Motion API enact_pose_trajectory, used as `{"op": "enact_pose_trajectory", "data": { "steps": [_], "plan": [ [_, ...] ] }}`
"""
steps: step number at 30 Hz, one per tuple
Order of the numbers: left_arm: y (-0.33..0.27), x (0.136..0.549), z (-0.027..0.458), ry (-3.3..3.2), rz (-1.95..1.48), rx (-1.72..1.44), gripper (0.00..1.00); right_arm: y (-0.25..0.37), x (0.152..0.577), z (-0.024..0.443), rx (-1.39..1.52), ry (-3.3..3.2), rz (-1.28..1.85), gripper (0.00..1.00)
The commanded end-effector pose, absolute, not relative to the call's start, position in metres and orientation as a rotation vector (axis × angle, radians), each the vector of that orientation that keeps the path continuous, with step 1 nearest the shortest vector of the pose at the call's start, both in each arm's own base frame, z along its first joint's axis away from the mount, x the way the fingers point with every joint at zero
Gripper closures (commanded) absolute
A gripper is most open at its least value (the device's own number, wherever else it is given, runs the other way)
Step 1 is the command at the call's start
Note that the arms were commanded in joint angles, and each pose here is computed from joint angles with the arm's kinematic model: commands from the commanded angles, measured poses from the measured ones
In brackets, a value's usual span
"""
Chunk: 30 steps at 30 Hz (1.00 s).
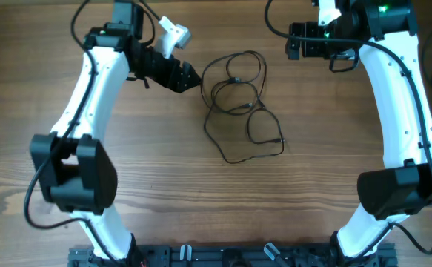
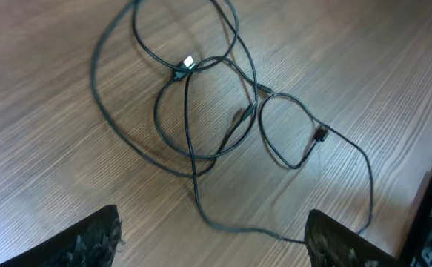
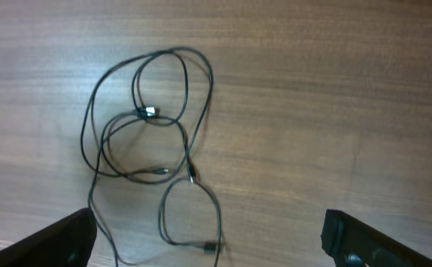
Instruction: Untangle cables
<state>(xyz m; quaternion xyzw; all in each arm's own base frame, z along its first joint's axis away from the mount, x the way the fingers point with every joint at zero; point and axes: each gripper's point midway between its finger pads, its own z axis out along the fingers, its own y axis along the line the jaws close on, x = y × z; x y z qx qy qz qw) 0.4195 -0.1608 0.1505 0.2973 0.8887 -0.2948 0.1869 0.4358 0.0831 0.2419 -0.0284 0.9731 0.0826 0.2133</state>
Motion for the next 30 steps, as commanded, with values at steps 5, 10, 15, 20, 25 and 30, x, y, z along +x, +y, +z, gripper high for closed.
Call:
{"op": "enact_pose_trajectory", "data": {
  "steps": [5,10,15,20,25,30],
  "plan": [
    [-0.185,0.43,0.118,2.494,-0.87,0.897,0.21,0.083,0.446,0.255,-0.05,2.627,0.226,0.0],
    [-0.18,0.448,0.1,2.556,-0.741,0.811,0.24,0.084,0.455,0.261,-0.045,2.585,0.233,0.0],
    [-0.173,0.461,0.078,2.626,-0.56,0.741,0.25,0.085,0.457,0.262,-0.046,2.572,0.234,0.0],
    [-0.182,0.465,0.073,2.624,-0.492,0.746,0.25,0.085,0.458,0.263,-0.048,2.567,0.234,0.0],
    [-0.203,0.469,0.077,2.577,-0.475,0.772,0.21,0.085,0.458,0.263,-0.05,2.568,0.234,0.0],
    [-0.218,0.462,0.067,2.582,-0.486,0.818,0.21,0.085,0.458,0.263,-0.049,2.567,0.234,0.0]
  ]
}}
